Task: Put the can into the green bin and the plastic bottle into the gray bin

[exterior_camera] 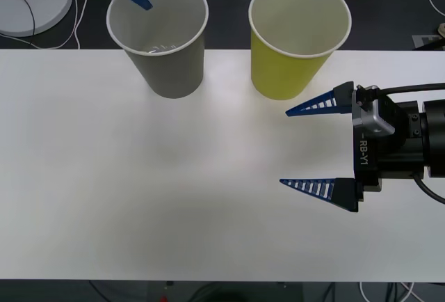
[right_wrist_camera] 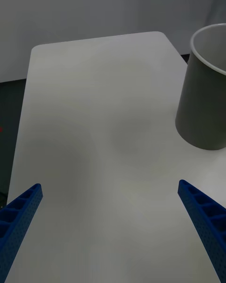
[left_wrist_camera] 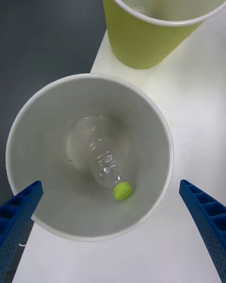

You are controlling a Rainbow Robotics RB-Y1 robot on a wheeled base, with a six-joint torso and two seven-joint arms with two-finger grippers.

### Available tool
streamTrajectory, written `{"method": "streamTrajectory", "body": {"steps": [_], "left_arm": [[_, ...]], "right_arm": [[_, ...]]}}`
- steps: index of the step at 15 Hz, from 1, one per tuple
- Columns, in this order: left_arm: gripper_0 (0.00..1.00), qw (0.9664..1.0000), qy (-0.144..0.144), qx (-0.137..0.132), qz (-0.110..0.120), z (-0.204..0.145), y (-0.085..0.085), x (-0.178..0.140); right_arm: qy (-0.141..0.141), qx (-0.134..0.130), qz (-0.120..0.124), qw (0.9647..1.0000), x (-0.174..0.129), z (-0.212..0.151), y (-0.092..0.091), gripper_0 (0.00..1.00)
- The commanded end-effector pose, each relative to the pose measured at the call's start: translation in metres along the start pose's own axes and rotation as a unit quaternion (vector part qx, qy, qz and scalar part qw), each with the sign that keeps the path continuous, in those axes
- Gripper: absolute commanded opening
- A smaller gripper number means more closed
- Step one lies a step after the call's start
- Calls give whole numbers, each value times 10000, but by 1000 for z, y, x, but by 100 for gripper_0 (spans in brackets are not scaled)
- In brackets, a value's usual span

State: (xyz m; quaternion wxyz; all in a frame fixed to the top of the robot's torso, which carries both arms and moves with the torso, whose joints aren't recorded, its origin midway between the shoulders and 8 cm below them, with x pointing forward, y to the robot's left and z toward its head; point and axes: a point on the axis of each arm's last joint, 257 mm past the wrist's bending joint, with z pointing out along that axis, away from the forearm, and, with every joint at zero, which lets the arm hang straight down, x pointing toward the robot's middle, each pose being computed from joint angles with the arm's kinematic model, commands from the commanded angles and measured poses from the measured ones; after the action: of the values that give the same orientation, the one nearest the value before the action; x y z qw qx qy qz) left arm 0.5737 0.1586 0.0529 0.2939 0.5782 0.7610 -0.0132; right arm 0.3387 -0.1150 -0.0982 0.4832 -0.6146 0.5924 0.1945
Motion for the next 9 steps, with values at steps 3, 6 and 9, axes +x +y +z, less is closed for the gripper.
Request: {"method": "streamTrajectory", "body": {"steps": [3,6,9], "left_arm": [[100,9996,-259,144,41,-8,-17,30],[100,9985,-449,298,20,-16,-32,48],[100,9974,-583,415,56,-20,-48,63]], "right_arm": [[0,0,0,10000,0,0,0,100],[0,0,0,10000,0,0,0,100],[0,0,0,10000,0,0,0,100]]}}
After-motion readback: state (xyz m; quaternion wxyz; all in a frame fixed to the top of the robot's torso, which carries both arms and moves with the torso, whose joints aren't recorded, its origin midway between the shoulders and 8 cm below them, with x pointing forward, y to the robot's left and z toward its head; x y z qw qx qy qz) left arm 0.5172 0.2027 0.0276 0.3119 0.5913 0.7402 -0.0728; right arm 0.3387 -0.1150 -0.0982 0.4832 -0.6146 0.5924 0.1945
